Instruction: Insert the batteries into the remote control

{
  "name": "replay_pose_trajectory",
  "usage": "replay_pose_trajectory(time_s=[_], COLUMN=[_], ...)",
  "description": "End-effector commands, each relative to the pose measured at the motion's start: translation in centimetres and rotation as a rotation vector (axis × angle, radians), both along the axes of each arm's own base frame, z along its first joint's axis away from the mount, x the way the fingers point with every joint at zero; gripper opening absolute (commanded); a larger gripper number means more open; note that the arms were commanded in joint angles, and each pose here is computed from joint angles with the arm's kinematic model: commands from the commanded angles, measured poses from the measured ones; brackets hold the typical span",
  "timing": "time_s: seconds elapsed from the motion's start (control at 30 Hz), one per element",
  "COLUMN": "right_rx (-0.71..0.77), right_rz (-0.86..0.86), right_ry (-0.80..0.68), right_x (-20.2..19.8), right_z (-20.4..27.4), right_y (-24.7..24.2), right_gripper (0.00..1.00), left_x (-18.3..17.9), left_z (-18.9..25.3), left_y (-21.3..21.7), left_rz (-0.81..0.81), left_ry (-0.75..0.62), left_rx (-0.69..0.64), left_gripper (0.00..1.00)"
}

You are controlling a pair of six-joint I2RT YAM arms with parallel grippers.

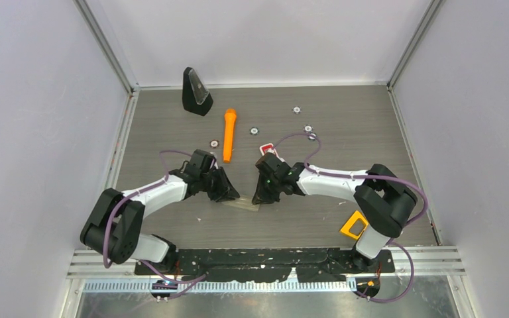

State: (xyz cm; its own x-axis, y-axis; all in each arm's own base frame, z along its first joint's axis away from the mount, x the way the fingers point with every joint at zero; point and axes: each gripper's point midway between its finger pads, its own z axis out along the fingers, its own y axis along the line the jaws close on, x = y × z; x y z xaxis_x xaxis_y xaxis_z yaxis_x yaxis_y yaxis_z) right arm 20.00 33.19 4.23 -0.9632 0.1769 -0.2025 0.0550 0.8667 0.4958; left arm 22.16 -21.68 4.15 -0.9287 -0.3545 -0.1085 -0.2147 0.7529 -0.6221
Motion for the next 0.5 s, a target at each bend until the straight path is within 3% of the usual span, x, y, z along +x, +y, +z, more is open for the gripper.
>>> replay_pose_trajectory(time_s=[0.0,0.33,0.47], right_rx=[-0.035,-0.074,-0.062], right_rz=[0.001,0.004,0.017], right_ry=[-0.055,-0.142,-0.188], right_x=[0.8,1.7,2.0], right_z=[0.9,3.5,4.8], right_y=[0.4,-0.1,0.0], right_gripper=[0.23,0.46,0.49], left_x=[-0.2,0.3,0.4], left_z=[-1.3,-0.9,-0.9], left_y=[0.8,0.8,0.7], left_rz=[-0.011,-0.003,-0.003], left_ry=[0.015,0.005,0.003], left_rx=[0.056,0.063,0.063], left_gripper=[0.25,0.25,0.25])
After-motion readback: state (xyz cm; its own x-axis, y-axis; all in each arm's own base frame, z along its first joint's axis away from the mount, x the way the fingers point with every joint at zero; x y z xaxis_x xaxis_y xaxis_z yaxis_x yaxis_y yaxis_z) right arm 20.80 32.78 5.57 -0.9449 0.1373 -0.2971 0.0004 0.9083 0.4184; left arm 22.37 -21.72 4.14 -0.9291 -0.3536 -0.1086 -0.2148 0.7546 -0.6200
